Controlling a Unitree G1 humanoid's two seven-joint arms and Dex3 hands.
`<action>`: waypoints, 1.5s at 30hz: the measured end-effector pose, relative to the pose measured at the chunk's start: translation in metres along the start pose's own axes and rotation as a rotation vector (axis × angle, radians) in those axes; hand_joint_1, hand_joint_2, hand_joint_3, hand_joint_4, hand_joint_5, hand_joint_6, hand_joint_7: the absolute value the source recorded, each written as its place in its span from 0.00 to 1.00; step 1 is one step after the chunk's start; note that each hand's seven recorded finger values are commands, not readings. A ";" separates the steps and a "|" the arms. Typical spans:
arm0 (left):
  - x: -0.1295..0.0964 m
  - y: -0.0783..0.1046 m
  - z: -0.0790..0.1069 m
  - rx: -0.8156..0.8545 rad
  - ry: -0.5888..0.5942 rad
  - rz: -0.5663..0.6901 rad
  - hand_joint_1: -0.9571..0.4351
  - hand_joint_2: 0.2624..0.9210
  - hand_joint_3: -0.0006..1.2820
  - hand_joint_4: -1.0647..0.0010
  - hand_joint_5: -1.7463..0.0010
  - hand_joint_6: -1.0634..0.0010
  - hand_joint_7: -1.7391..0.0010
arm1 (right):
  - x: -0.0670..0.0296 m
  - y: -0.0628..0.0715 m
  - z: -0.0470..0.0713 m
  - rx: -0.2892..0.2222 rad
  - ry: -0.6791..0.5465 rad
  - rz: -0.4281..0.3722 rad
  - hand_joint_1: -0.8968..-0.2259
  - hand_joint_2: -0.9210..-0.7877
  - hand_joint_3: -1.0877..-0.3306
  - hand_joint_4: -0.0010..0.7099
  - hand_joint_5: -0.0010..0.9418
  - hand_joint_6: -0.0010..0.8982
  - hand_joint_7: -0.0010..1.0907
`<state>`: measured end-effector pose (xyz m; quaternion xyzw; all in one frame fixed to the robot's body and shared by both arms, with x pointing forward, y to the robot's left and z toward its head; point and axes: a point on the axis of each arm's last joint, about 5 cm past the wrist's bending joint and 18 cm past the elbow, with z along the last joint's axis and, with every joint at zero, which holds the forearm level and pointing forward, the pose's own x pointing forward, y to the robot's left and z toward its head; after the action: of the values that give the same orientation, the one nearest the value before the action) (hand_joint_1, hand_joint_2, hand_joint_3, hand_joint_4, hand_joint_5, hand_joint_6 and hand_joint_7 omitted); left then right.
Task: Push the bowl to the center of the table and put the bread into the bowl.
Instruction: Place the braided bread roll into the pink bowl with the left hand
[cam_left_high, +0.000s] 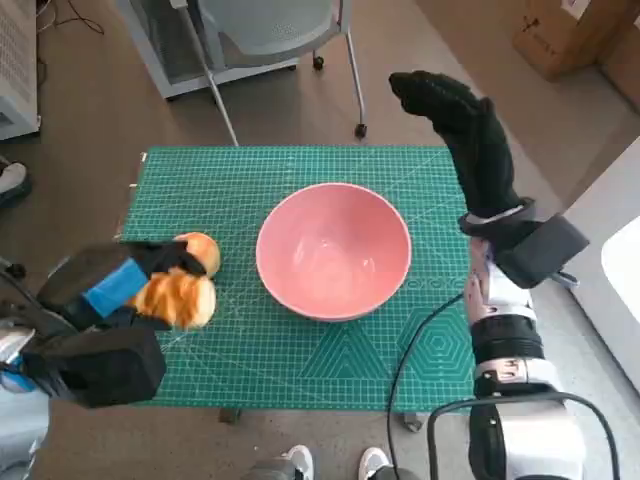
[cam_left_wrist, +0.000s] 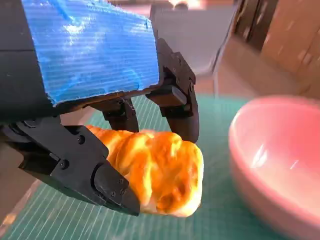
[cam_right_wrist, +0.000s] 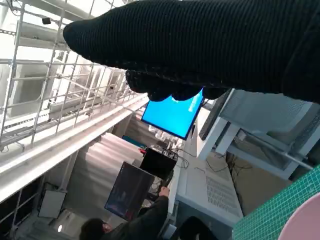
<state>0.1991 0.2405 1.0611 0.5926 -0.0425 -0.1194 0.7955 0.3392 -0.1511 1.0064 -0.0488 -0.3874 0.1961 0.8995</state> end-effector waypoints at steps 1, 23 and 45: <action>0.001 0.003 0.002 0.003 -0.008 0.014 0.69 0.97 0.02 0.26 0.36 0.35 0.40 | 0.0001 0.000 0.000 0.000 0.000 -0.001 0.39 0.00 0.62 0.27 0.00 0.40 0.00; 0.084 0.022 0.080 0.053 -0.375 0.047 0.69 0.99 0.02 0.31 0.31 0.35 0.42 | -0.0066 -0.005 0.000 -0.012 0.005 -0.018 0.40 0.00 0.62 0.26 0.00 0.39 0.00; 0.141 -0.016 0.099 0.032 -0.451 -0.148 0.69 0.99 0.05 0.31 0.30 0.40 0.39 | -0.0235 -0.015 0.000 -0.033 0.000 -0.081 0.42 0.00 0.65 0.24 0.00 0.38 0.00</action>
<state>0.3124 0.1096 1.0647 0.5650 -0.1774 -0.3059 0.7455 0.3295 -0.1744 0.9941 -0.0481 -0.3924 0.1532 0.9057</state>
